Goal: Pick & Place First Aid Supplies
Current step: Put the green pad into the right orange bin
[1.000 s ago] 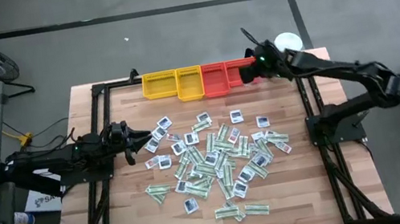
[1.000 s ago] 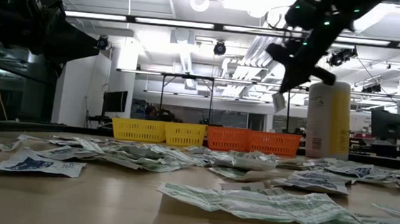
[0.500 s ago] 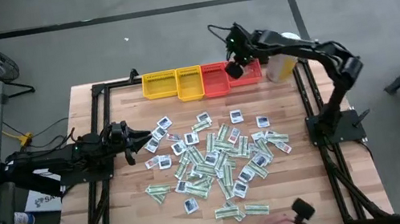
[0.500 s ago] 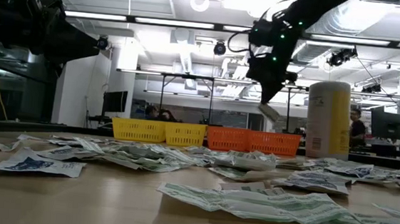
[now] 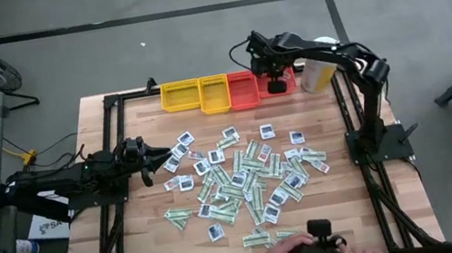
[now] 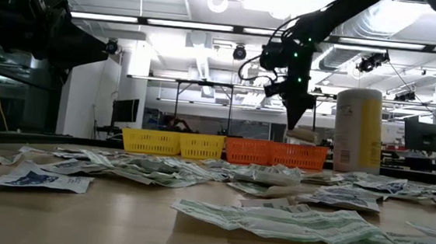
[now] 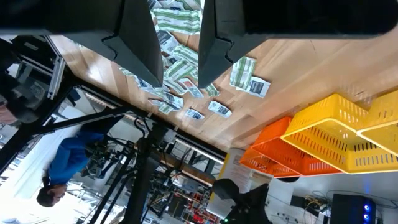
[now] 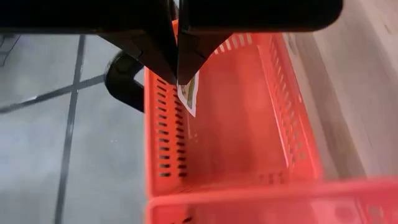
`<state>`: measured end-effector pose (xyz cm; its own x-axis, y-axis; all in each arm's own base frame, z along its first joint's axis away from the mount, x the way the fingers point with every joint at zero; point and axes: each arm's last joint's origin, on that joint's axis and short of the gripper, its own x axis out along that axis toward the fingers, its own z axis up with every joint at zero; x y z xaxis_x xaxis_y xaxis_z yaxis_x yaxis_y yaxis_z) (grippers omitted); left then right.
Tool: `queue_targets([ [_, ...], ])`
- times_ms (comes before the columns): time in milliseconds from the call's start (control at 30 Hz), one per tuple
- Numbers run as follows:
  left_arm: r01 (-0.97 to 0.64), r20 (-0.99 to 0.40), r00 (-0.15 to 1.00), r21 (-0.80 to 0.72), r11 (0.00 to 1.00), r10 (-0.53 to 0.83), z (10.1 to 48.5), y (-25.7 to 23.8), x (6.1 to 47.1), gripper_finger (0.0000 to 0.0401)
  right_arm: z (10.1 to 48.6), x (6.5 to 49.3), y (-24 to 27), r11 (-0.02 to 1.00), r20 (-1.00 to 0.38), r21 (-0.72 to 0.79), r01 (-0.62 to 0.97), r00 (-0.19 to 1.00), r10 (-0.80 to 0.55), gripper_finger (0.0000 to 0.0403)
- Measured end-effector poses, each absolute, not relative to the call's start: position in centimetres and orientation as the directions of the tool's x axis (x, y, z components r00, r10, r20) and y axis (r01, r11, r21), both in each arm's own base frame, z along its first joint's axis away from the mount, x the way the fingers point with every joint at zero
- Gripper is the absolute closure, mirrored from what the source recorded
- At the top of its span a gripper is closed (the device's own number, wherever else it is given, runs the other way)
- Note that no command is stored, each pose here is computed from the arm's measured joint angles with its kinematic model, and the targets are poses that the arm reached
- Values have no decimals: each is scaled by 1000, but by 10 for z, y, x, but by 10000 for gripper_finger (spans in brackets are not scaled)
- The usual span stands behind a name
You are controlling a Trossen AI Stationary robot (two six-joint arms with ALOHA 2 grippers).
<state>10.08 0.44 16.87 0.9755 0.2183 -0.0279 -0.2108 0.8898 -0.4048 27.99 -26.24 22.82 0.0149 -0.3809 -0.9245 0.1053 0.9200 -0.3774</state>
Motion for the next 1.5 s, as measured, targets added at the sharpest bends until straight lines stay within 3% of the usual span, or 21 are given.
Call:
queue_targets([
  [367, -211, -28, 975, -405, 890, 218, 169, 4, 101, 300, 218, 282, -264, 933, -933, -360, -3, -5, -360, 388],
  [633, -211, -28, 975, -405, 890, 218, 169, 4, 101, 300, 217, 284, -265, 937, -937, -350, 9, 18, -350, 330],
  [867, -211, -28, 975, -405, 890, 218, 169, 4, 101, 300, 230, 284, -258, 909, -932, -339, 243, 49, -360, 268],
  [1133, -211, -28, 975, -405, 890, 218, 169, 4, 101, 300, 253, 278, -231, 754, -962, -128, 644, 105, -253, 254],
  [1500, -211, -28, 975, -405, 890, 218, 169, 4, 101, 300, 250, 239, -160, 590, -944, 78, 804, 249, -215, 253],
])
